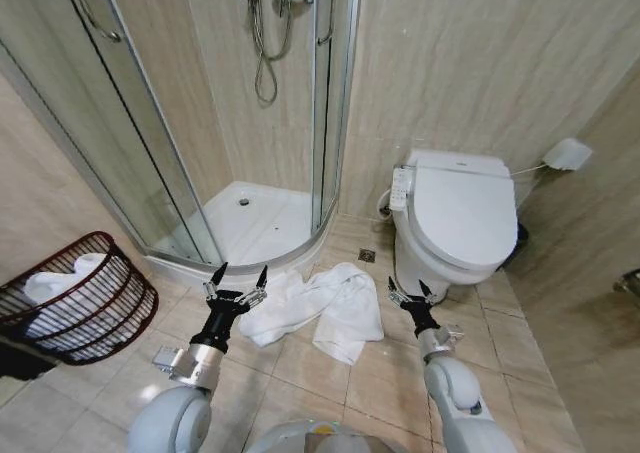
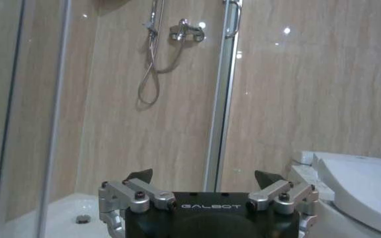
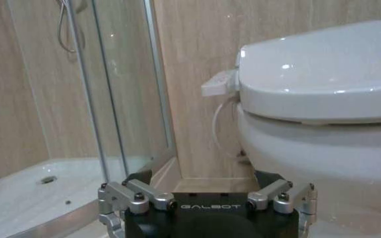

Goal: Discard the used towel into the hamper.

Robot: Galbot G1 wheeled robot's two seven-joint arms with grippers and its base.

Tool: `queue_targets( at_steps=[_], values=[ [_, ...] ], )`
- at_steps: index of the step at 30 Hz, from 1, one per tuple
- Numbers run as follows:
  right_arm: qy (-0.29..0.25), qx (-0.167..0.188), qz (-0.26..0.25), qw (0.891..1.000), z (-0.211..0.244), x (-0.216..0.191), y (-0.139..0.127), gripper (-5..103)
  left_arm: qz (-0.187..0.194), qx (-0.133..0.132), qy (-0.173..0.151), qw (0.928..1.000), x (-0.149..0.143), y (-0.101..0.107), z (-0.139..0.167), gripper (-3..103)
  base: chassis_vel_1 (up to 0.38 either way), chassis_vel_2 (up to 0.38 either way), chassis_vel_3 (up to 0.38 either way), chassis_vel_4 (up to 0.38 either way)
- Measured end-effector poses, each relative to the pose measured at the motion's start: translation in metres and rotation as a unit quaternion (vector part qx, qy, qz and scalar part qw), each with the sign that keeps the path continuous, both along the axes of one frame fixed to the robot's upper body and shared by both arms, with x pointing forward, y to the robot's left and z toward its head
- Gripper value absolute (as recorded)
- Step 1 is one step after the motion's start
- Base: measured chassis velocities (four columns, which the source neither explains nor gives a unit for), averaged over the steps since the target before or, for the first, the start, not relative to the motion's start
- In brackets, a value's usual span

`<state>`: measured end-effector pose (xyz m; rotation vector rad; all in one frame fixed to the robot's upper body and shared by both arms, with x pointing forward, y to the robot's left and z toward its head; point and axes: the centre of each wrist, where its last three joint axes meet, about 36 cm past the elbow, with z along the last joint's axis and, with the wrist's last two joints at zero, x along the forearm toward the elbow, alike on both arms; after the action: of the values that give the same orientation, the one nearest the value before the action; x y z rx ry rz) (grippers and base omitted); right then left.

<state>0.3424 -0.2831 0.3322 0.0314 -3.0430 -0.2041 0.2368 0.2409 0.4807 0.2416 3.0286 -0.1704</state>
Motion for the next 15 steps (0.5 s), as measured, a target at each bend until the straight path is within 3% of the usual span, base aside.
queue_targets(
  at_steps=[9, 12, 15],
  values=[
    [-0.015, 0.000, -0.019, 1.000, -0.017, 0.002, 0.005, 100, 0.000, 0.000, 0.000, 1.0000, 0.000, 0.000, 0.000, 100, -0.128, 0.129, 0.131, -0.131],
    [-0.010, 0.015, -0.020, 1.000, -0.023, 0.004, 0.005, 100, 0.000, 0.000, 0.000, 1.0000, 0.000, 0.000, 0.000, 100, -0.113, 0.140, 0.107, -0.081],
    [0.020, 0.054, 0.005, 0.998, -0.025, 0.000, 0.008, 100, 0.000, 0.000, 0.000, 1.0000, 0.000, 0.000, 0.000, 100, -0.034, 0.035, 0.043, -0.019]
  ],
)
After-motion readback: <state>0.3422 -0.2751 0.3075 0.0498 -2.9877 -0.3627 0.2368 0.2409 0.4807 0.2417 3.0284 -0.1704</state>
